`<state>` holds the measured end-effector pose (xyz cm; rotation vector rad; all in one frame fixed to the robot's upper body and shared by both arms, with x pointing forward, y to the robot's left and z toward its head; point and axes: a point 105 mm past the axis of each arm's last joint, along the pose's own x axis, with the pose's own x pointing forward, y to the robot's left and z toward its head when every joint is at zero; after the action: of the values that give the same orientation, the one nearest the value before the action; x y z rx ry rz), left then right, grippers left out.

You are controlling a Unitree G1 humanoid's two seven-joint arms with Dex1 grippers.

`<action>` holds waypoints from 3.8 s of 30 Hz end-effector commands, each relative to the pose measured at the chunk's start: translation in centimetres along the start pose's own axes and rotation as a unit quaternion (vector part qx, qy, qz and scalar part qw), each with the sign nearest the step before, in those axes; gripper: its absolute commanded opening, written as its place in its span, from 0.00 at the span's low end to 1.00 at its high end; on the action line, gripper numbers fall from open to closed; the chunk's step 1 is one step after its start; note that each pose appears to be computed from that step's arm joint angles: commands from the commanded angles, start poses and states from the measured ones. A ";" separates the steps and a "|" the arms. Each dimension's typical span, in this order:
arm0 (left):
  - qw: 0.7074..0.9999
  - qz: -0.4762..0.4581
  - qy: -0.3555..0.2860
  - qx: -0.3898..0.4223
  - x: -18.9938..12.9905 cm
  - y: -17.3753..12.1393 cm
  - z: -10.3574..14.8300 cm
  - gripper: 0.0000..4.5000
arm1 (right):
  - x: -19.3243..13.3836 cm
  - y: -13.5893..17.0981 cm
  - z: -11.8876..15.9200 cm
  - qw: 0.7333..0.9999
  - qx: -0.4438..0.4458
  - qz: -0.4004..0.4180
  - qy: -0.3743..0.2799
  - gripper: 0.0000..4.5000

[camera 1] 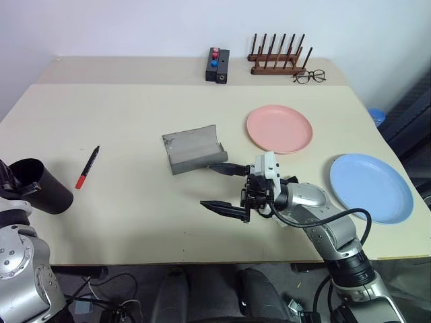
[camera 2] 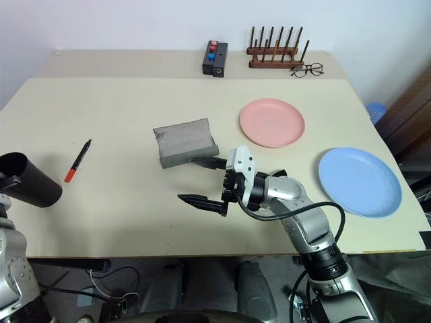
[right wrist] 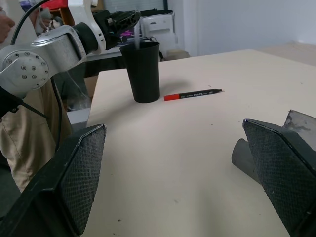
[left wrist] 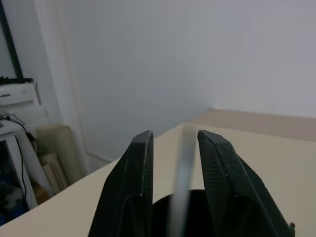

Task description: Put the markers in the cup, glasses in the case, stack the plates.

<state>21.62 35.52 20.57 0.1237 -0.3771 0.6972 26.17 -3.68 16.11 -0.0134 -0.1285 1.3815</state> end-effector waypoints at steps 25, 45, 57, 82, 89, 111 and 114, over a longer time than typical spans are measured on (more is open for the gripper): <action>0.950 -0.107 0.291 0.038 7.2 -10.9 -2.2 0.76 | 0.7 0.2 0.6 1.000 -0.002 0.002 -0.010 1.00; 0.878 -0.061 0.473 0.046 7.6 -11.1 -9.6 0.86 | 0.6 0.0 0.5 1.000 0.004 -0.023 -0.017 1.00; 0.865 -0.043 0.498 -0.044 6.4 -11.4 -10.4 0.47 | 0.6 0.2 0.5 1.000 0.005 -0.015 -0.014 1.00; 0.969 -0.201 -0.093 -0.107 6.6 -11.2 9.5 0.01 | 0.3 -1.5 4.6 0.997 -0.061 -0.018 -0.048 1.00; 0.982 -0.126 -0.134 -0.042 4.6 -5.6 9.8 0.01 | 0.7 -1.3 4.9 0.997 -0.068 0.014 -0.044 1.00; 0.998 0.023 -0.047 0.021 0.9 0.8 2.9 0.01 | 1.6 0.1 3.2 0.997 -0.055 0.039 -0.047 1.00; 0.998 0.030 -0.040 0.026 0.8 1.2 2.3 0.01 | 1.7 0.1 3.5 0.996 -0.054 0.035 -0.055 1.00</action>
<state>21.60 36.11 21.93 0.1610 -0.3907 0.7311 26.58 -2.26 18.20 -0.0223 -0.2184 1.4417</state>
